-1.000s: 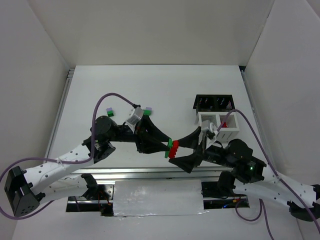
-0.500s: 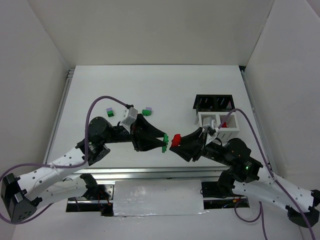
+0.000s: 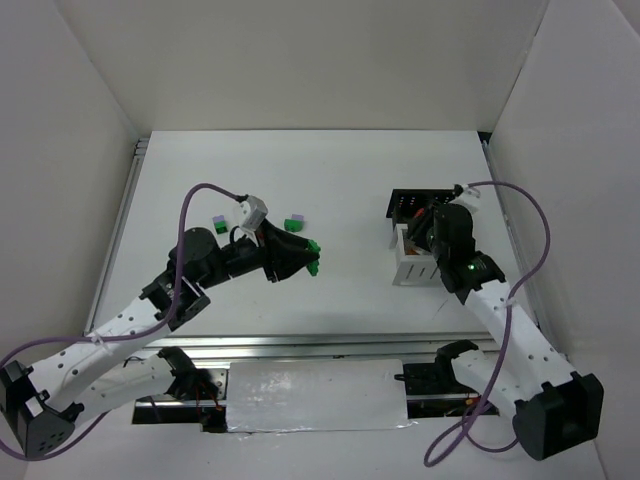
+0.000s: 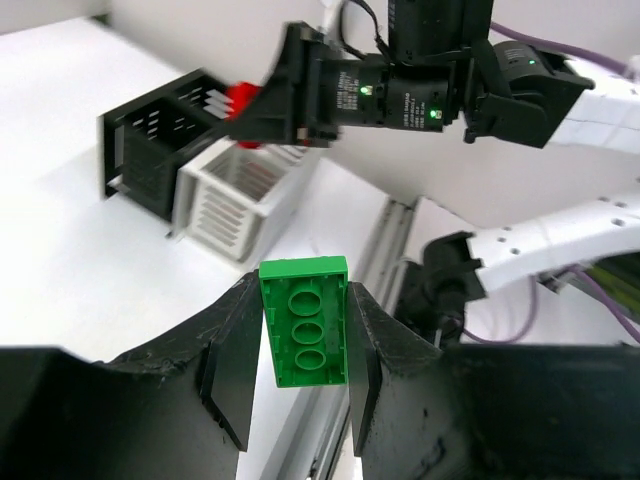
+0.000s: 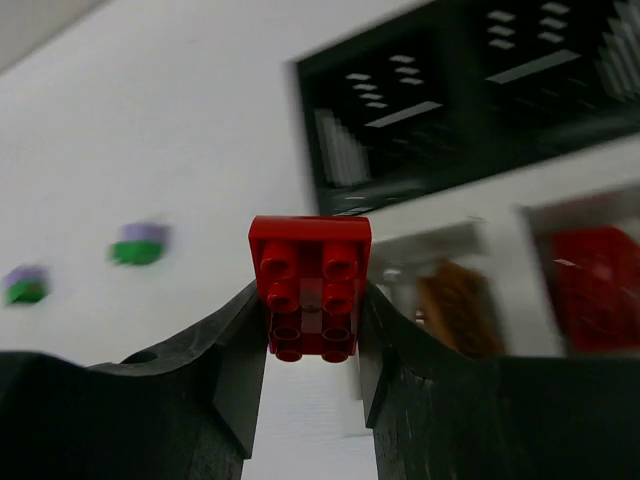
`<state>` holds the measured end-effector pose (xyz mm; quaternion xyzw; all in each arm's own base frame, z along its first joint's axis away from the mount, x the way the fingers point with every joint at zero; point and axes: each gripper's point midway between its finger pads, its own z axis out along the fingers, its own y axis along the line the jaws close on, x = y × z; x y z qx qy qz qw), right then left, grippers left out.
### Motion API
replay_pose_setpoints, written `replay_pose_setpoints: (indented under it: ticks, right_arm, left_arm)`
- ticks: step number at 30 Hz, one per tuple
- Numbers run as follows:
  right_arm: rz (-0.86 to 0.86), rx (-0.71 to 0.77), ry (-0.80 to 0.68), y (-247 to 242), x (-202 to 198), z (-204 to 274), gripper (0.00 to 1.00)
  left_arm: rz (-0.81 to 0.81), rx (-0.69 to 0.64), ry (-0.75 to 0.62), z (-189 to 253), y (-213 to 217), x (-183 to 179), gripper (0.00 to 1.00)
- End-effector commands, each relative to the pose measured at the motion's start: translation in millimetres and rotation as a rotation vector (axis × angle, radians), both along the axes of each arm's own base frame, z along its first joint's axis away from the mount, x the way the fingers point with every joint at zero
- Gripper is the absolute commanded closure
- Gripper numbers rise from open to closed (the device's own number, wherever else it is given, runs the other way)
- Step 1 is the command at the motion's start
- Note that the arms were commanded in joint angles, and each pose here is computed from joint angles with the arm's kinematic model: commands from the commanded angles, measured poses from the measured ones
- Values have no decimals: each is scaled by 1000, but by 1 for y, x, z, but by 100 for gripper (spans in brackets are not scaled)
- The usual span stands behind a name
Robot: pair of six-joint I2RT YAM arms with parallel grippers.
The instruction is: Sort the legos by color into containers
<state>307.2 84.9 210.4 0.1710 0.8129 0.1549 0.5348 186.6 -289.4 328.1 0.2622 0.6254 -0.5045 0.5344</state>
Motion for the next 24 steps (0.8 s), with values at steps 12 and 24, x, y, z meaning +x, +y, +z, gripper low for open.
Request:
replay_pose_setpoints:
  ticks: [12, 24]
  right_arm:
    - [-624, -109, 165, -127, -23, -26, 80]
    - [-558, -59, 109, -118, -19, -6, 0]
  left_arm:
    - [155, 98, 82, -18, -3, 42, 100]
    - [95, 86, 73, -8, -27, 53, 100]
